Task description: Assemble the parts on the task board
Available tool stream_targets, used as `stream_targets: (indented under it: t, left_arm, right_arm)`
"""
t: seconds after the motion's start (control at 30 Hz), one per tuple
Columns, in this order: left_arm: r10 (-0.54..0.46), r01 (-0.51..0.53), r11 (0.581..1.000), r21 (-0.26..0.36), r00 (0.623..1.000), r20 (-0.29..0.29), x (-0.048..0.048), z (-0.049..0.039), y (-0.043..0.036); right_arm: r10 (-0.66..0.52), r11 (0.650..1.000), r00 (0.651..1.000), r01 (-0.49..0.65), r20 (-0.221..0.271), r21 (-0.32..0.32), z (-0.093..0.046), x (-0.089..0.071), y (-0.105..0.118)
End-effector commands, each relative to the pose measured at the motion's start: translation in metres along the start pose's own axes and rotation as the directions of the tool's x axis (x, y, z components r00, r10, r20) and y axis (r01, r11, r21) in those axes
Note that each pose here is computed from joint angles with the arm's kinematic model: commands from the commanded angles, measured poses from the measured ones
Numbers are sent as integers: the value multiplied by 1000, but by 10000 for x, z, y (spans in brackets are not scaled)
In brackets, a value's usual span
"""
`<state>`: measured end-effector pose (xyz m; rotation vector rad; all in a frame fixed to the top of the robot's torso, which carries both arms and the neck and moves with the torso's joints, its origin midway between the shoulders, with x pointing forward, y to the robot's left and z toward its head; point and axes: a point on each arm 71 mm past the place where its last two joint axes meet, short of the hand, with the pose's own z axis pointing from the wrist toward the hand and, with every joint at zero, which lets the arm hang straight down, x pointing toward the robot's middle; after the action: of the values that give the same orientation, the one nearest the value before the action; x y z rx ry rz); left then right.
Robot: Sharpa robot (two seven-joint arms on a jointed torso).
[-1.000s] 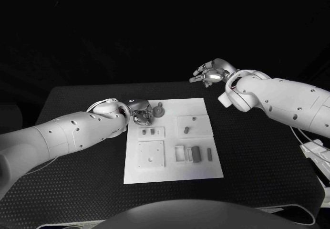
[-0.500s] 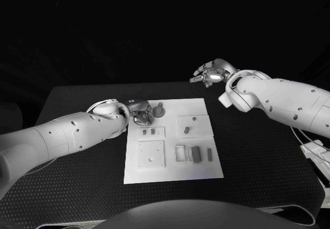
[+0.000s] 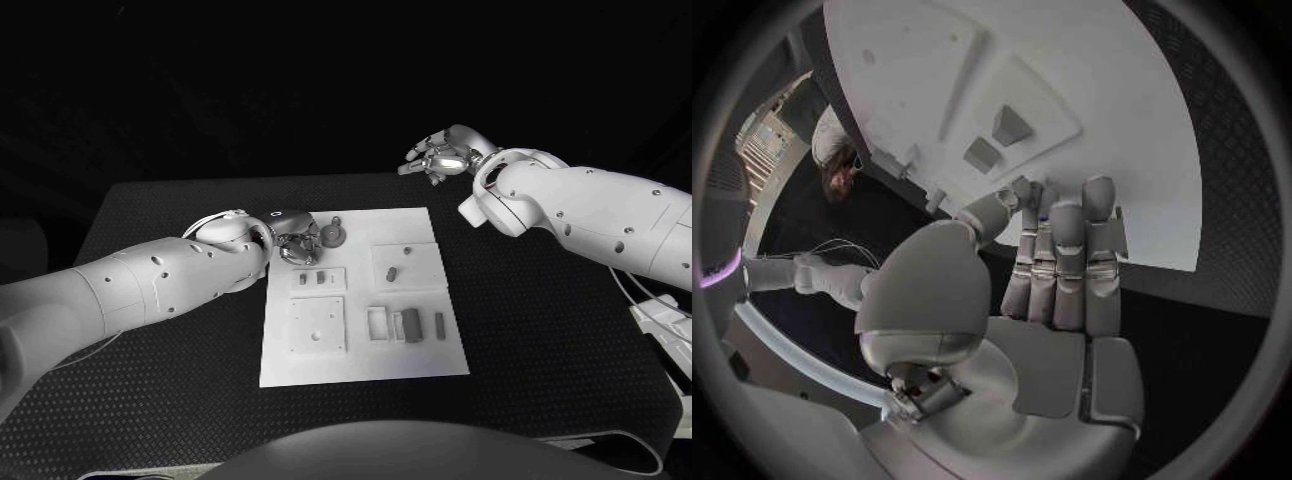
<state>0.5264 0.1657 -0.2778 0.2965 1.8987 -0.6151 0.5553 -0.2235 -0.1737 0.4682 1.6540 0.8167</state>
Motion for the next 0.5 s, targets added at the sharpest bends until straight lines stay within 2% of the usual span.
stream_targets:
  t: [0.03,0.07,0.5]
  left_arm:
    - [-3,2,1000,-14,997,-83,156,7,-8]
    - [-3,2,1000,-19,995,-104,170,14,-1]
    - [-26,22,999,-31,992,-123,197,12,48]
  right_arm:
    - [-2,1000,1000,1,-13,-11,0,13,12]
    - [-2,1000,1000,1,-14,-12,0,15,13]
    - [0,1000,1000,0,-15,-9,-1,12,7]
